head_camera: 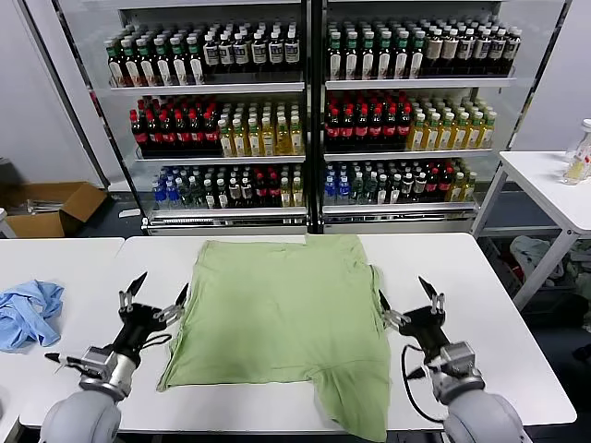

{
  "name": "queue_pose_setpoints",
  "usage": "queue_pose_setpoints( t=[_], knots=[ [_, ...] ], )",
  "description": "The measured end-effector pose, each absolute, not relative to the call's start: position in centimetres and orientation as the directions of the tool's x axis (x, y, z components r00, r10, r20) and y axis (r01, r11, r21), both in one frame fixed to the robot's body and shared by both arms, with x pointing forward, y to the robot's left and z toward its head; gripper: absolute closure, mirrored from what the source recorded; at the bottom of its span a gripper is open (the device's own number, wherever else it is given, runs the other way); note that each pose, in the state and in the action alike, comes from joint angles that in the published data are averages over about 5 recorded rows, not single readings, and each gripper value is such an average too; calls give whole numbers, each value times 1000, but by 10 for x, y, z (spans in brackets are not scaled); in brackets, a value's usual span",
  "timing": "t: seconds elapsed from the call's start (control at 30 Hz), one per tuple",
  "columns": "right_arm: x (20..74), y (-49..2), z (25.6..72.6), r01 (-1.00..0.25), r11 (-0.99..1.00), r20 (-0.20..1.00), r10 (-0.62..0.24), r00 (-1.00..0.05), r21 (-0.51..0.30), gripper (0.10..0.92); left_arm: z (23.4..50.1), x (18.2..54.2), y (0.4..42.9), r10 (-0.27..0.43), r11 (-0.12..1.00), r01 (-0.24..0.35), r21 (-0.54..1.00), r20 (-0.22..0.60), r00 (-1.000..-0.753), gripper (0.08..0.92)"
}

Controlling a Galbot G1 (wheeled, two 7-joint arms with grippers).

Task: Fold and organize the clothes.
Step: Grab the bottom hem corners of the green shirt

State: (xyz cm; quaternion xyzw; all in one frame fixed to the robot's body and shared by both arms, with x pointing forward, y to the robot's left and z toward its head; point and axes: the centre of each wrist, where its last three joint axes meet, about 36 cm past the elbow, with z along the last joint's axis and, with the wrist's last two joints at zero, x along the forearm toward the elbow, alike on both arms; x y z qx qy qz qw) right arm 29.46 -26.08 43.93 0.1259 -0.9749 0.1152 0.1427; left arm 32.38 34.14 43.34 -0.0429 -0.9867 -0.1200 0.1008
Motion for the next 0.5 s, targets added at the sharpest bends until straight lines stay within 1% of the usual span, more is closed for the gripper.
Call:
queue_pose_setpoints(
  t=[0.07, 0.17, 0.37, 0.5],
  knots=[
    [291, -260, 437, -283, 942, 319, -216, -923, -183, 200, 432, 319, 342, 53, 970, 105, 221, 231, -972, 177],
    [281, -258, 432, -294, 942, 351, -222, -909, -164, 200, 428, 307, 341, 34, 976, 94, 196, 291, -956, 177],
    [264, -250, 420, -306, 943, 404, -231, -885, -130, 200, 420, 291, 337, 13, 986, 78, 147, 399, -917, 177],
    [255, -245, 413, -313, 943, 431, -238, -871, -112, 200, 413, 285, 333, 9, 991, 68, 114, 454, -891, 177]
  ],
)
